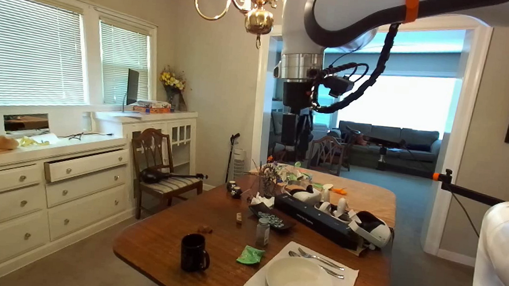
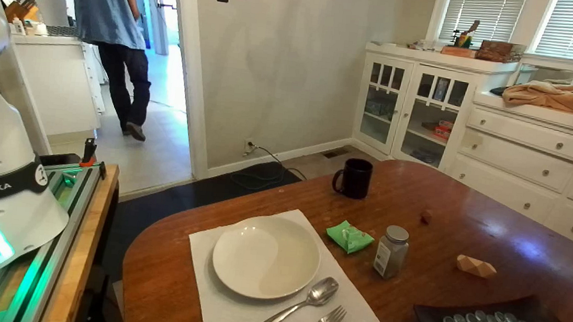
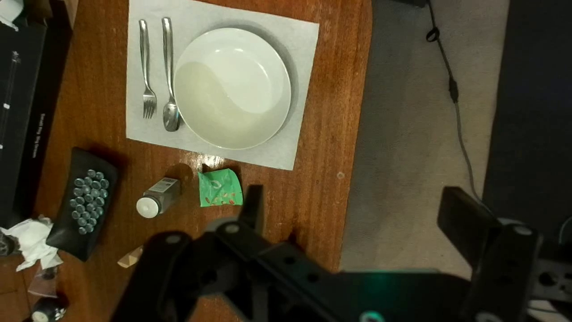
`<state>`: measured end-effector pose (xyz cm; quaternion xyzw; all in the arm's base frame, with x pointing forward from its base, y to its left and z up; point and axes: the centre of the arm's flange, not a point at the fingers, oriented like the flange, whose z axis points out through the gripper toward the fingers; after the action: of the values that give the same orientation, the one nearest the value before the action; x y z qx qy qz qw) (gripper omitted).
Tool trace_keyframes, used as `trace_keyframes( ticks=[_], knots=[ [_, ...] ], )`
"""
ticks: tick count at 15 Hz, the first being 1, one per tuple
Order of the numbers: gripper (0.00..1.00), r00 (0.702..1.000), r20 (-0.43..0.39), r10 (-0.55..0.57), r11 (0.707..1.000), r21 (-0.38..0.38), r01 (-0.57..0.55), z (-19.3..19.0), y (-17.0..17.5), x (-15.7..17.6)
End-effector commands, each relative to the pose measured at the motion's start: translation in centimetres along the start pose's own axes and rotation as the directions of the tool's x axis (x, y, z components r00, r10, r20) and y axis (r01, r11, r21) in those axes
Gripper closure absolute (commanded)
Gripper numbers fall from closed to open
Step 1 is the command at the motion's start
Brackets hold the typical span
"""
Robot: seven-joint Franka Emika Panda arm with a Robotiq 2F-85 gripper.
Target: Put the fork, spoon and small bottle on the plate
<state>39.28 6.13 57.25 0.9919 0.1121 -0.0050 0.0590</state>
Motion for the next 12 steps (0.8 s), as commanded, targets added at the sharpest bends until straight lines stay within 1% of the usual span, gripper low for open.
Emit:
trace_keyframes(
  ticks=[1, 4, 6, 8, 9, 10, 12],
  knots=[
    [0.00, 1.000, 0.009, -0.017, 1.000, -0.021, 0.017, 1.1, 2.4, -0.5],
    [0.00, 0.992, 0.040, -0.120, 0.992, -0.032, 0.122, 3.0, 5.5, -2.0],
    [0.00, 0.972, 0.045, -0.232, 0.972, -0.021, 0.234, 4.7, 7.7, -2.9],
    [0.00, 0.951, 0.028, -0.309, 0.951, -0.004, 0.309, 6.4, 9.4, -3.4],
    [0.00, 0.946, 0.025, -0.322, 0.947, -0.004, 0.322, 7.2, 10.5, -3.7],
    [0.00, 0.949, 0.026, -0.313, 0.950, 0.004, 0.313, 8.0, 11.5, -4.2],
    [0.00, 0.964, 0.020, -0.265, 0.964, 0.024, 0.264, 9.3, 12.8, -4.9]
  ],
)
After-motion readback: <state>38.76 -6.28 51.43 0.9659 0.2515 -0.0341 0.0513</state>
